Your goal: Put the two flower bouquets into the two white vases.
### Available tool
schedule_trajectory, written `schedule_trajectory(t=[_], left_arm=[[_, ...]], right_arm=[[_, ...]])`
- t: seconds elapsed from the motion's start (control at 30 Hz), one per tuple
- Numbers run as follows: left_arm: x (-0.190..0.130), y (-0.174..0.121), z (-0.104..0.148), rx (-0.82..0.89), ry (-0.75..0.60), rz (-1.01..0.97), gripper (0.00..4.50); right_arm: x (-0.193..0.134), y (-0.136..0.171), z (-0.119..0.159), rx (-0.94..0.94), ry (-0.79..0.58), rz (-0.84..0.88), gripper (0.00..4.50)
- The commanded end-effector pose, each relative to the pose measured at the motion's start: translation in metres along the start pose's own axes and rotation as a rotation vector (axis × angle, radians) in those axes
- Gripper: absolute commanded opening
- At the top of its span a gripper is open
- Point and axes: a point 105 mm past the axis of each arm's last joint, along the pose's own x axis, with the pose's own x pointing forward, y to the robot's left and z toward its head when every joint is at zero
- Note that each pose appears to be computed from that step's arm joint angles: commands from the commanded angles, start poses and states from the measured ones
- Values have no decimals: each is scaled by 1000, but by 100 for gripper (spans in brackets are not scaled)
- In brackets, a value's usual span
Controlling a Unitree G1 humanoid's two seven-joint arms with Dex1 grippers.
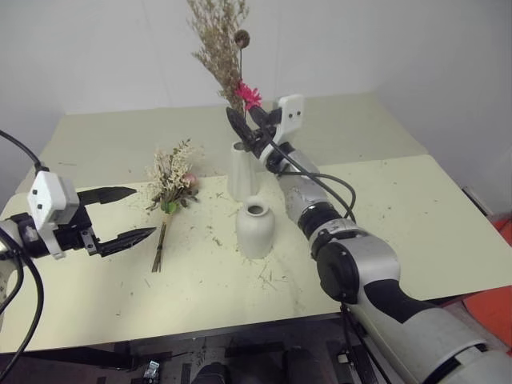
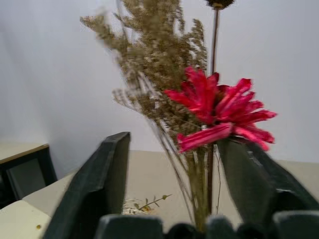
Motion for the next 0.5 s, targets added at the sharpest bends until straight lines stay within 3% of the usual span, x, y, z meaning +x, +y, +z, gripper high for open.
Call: schedule_trajectory(t=[0.03,0.27,0.5], left_arm=[[0,3,7,42,-14,3,450],[5,5,5,40,-24,-8,450],[9,5,2,39,-20,-15,450]], right_arm=[[-3,-3,15,-47,-66,34,446],[-19,2,10,-85,-81,143,446],[-31,-17,11,-132,-60,106,446]])
